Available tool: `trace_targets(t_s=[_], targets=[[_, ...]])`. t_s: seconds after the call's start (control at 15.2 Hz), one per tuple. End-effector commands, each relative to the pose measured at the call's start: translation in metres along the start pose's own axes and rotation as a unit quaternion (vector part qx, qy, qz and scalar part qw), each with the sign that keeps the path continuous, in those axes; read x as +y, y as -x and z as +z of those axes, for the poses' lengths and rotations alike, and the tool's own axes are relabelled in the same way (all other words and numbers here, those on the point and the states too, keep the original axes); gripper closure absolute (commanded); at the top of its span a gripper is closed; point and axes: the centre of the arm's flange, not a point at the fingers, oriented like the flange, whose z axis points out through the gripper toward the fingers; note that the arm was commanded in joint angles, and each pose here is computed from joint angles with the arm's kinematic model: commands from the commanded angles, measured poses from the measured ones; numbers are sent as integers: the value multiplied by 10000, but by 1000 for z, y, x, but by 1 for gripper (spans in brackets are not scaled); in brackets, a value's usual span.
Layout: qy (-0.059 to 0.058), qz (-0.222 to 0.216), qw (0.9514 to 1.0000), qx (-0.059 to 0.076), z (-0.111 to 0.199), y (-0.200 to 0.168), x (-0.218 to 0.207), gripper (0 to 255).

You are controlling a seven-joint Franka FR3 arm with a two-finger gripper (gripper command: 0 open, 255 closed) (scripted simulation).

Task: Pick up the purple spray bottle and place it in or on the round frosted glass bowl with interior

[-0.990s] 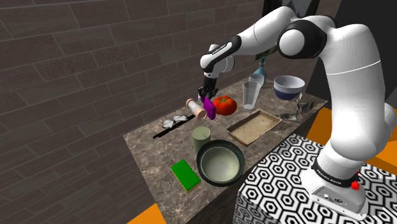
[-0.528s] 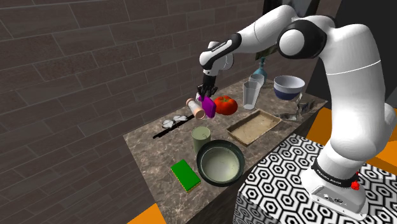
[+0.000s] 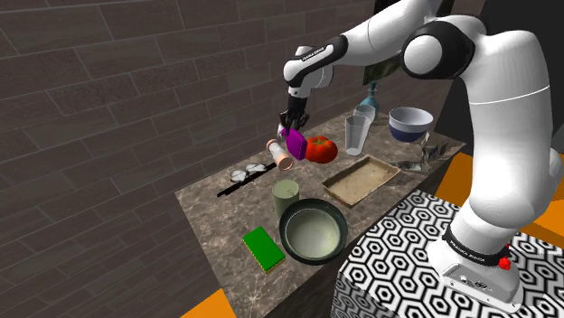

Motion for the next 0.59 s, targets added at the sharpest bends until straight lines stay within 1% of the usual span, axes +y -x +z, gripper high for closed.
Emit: trace_targets(t_s=[0.0,0.53], targets=[[0,0,10000,-1,-10,0,-2,255],[0,0,10000,-1,-51,2,-14,255]])
